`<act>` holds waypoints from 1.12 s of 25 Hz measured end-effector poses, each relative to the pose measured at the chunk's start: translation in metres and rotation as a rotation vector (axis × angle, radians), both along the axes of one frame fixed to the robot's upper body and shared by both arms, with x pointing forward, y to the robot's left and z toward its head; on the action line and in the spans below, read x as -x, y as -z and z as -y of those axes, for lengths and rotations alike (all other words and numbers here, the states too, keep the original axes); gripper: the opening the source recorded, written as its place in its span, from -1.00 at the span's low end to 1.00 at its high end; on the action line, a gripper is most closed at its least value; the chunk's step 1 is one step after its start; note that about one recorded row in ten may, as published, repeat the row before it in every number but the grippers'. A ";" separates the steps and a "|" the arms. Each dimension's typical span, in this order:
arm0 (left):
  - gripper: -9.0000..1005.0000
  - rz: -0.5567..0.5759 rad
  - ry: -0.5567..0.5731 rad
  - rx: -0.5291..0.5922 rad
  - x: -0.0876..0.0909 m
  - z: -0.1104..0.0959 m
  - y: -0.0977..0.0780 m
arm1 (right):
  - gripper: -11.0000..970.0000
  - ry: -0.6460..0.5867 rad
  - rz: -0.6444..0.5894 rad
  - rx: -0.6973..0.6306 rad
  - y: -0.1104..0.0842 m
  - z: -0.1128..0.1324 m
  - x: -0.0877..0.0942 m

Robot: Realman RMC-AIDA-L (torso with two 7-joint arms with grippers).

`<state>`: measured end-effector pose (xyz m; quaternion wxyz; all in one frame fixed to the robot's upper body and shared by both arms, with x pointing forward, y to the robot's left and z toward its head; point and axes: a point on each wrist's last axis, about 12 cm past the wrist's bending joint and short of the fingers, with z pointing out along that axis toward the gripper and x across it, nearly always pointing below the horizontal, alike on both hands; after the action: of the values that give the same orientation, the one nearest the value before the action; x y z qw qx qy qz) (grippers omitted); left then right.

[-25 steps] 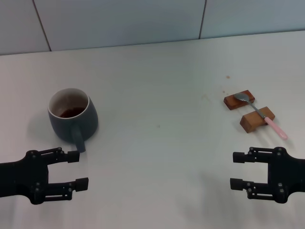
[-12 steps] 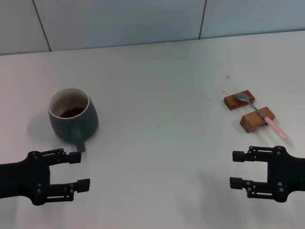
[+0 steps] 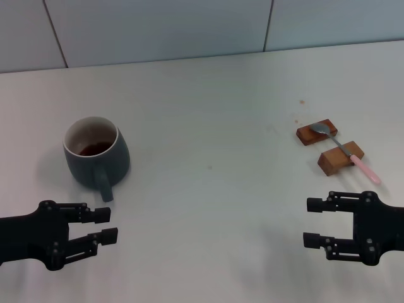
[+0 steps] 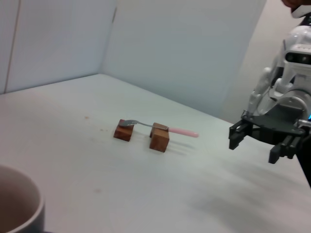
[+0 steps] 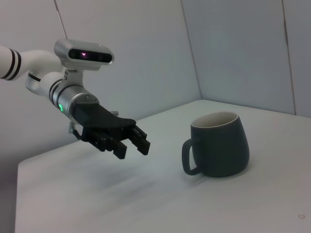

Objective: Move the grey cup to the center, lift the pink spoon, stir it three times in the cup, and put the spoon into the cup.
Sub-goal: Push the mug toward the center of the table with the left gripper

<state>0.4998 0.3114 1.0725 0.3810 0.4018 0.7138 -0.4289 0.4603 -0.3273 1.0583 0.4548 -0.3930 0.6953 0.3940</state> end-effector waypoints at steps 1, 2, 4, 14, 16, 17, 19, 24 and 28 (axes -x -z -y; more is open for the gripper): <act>0.10 -0.002 -0.003 -0.001 0.000 0.000 0.000 | 0.37 0.000 0.000 0.000 0.000 0.000 0.000; 0.02 -0.003 -0.005 -0.002 0.000 0.000 0.000 | 0.37 -0.001 0.001 0.001 0.000 0.000 0.000; -0.13 -0.007 -0.007 -0.003 0.000 -0.001 0.001 | 0.37 -0.001 0.001 0.001 0.000 0.000 0.000; -0.62 -0.005 -0.028 0.005 -0.002 -0.002 -0.001 | 0.37 -0.001 0.001 0.001 0.000 0.000 0.000; -0.71 0.008 -0.053 0.020 -0.004 -0.005 -0.003 | 0.37 -0.001 0.002 0.001 0.000 0.000 0.000; -0.85 0.017 -0.071 0.027 -0.005 -0.006 -0.004 | 0.37 -0.001 0.002 0.001 0.000 0.000 0.000; -0.99 0.057 -0.153 0.051 -0.010 -0.013 -0.008 | 0.37 0.001 0.003 0.001 0.000 0.000 0.000; -0.99 0.165 -0.380 0.050 -0.025 -0.027 -0.009 | 0.37 0.005 0.006 -0.001 -0.001 0.001 -0.001; -0.99 0.260 -0.543 0.058 -0.031 -0.038 -0.009 | 0.37 0.004 0.010 -0.001 -0.002 0.000 -0.003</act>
<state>0.5311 0.3497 1.0815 0.5813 0.2365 0.7278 -0.2764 0.4632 -0.3276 1.0601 0.4593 -0.3936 0.6935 0.3913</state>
